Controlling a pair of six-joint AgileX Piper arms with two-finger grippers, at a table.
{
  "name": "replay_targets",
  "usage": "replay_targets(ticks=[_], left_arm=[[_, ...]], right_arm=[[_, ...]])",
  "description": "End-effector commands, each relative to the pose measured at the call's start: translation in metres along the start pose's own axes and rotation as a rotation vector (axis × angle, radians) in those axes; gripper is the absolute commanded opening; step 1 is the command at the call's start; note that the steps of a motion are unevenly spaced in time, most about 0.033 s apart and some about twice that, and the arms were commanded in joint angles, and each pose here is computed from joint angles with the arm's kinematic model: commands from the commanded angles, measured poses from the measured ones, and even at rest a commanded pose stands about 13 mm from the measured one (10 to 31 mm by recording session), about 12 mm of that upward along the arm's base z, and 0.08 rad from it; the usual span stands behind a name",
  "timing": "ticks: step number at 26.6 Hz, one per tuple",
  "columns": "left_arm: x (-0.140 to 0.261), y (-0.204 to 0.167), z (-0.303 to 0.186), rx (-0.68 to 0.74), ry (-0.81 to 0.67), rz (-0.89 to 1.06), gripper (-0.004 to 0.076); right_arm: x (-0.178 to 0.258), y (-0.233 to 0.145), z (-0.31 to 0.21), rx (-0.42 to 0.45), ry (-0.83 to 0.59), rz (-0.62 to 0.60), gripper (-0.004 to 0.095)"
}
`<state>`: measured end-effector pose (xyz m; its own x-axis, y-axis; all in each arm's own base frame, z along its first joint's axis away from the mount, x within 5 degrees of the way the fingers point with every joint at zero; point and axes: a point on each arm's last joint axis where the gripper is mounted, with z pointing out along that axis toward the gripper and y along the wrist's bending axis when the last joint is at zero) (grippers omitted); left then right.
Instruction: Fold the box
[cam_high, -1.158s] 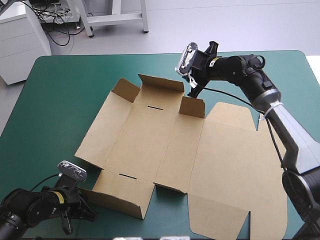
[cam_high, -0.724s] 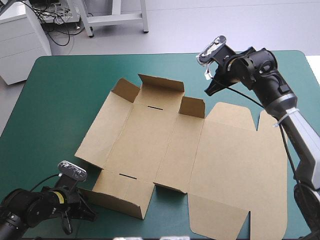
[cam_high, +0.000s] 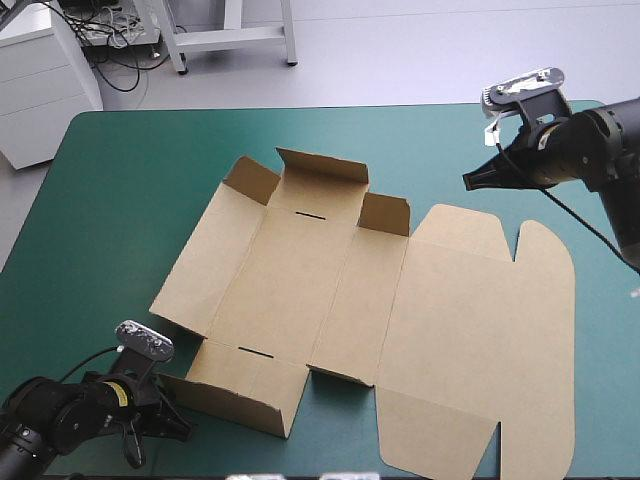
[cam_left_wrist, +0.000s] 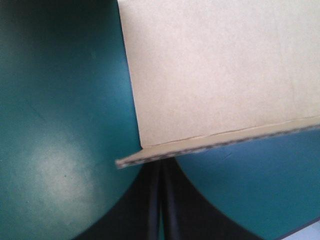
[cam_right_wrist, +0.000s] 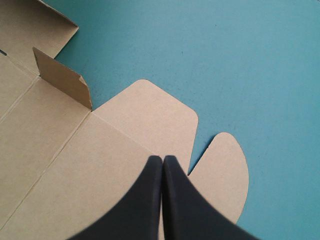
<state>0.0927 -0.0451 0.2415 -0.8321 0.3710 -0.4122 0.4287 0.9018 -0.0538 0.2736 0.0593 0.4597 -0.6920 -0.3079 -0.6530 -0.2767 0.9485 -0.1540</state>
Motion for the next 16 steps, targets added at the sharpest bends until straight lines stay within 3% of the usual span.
replay_targets(ticks=[1, 11, 16], left_arm=[[-0.009, -0.001, -0.007, 0.001, -0.068, 0.0, -0.0032], [-0.011, -0.001, -0.007, 0.004, -0.084, -0.002, -0.0032], [-0.006, -0.002, -0.018, 0.014, 0.022, 0.002, -0.0032]], right_arm=[[0.019, -0.003, -0.034, 0.02, -0.061, 0.032, -0.0022], [0.132, 0.016, -0.038, -0.018, -0.099, 0.082, -0.0022], [0.168, 0.022, -0.04, -0.033, -0.094, 0.089, -0.0022]])
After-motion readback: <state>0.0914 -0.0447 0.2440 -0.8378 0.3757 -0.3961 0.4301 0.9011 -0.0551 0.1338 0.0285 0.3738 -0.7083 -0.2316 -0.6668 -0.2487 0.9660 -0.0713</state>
